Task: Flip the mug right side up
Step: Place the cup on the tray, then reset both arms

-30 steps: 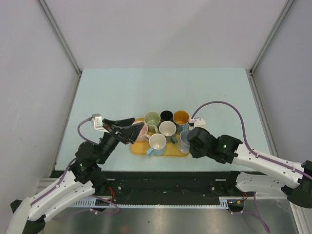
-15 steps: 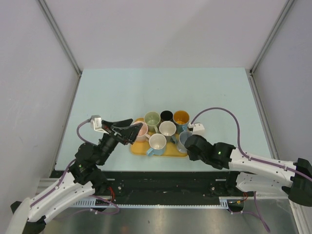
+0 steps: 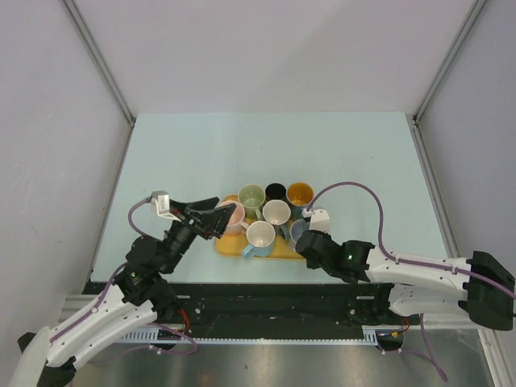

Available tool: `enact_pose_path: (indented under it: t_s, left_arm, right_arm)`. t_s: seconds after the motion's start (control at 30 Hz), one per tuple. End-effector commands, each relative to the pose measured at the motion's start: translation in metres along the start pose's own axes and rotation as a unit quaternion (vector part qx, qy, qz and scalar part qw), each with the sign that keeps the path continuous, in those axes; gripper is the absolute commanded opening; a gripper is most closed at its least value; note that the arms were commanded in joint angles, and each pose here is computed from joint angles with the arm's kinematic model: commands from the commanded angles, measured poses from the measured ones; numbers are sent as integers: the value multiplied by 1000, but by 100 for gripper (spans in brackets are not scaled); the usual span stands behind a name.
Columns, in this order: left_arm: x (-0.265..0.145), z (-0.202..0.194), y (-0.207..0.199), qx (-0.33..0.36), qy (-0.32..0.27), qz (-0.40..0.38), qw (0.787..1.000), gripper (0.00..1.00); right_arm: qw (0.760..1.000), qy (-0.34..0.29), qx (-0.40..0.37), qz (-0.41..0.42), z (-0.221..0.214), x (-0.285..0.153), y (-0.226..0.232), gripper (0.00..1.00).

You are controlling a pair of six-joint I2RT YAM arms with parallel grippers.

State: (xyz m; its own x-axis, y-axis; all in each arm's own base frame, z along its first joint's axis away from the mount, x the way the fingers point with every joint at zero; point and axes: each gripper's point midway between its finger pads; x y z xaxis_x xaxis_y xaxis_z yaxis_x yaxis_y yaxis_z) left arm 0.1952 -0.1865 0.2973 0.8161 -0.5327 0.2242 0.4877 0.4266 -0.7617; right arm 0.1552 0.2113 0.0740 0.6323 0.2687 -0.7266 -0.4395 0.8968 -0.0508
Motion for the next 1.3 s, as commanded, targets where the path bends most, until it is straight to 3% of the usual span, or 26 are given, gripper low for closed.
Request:
enact_pose_path:
  t_s: [0.0, 0.03, 0.27, 0.6, 0.8, 0.83, 0.87, 1.0, 1.03, 1.1, 1.13, 1.27]
  left_arm:
    - [0, 0, 7, 10, -5, 9, 1000, 88]
    - [0, 0, 8, 11, -4, 10, 1000, 88]
    - [0, 1, 8, 13, -5, 11, 1000, 88]
    - [0, -1, 8, 13, -1, 10, 1000, 88]
    - [0, 7, 10, 38, -8, 29, 999, 91]
    - [0, 9, 12, 42, -12, 35, 998, 92]
    - [0, 9, 15, 46, -11, 42, 998, 100]
    - [8, 16, 11, 57, 2, 74, 996, 100]
    - [11, 1, 28, 80, 40, 115, 989, 100]
    - [20, 7, 24, 96, 56, 142, 984, 100]
    - [24, -7, 42, 108, 84, 186, 973, 100]
    - [32, -12, 47, 123, 111, 219, 962, 100]
  right_arm:
    - [999, -15, 23, -19, 8, 5, 1, 0]
    - [999, -14, 24, -21, 7, 5, 1, 0]
    - [998, -26, 47, -22, 16, -9, -3, 33]
    - [998, -46, 47, -16, 34, -31, 0, 41]
    - [995, -90, 54, 2, 68, -78, 5, 55]
    - [991, -118, 61, 7, 89, -97, 7, 61]
    - [991, -119, 56, -2, 92, -106, -1, 64]
    - [983, -173, 62, -17, 134, -140, -24, 72]
    - [981, -181, 59, -19, 142, -143, -29, 74]
    - [976, -201, 73, -36, 163, -145, -50, 75]
    - [978, -196, 75, -12, 166, -143, -46, 76]
    - [965, -236, 115, 9, 202, -142, -66, 76]
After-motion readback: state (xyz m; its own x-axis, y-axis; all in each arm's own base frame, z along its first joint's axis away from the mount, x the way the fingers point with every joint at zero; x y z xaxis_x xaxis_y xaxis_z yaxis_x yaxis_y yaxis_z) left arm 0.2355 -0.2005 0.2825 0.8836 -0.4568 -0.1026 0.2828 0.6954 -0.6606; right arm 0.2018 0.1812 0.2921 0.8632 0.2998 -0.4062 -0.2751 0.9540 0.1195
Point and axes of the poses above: each gripper's point midway between its finger pads, its own x axis out along the fingers, its own y axis along the line the jaws close on, z = x × y, and after that the axes turned 13 degrees about -x, right-handed
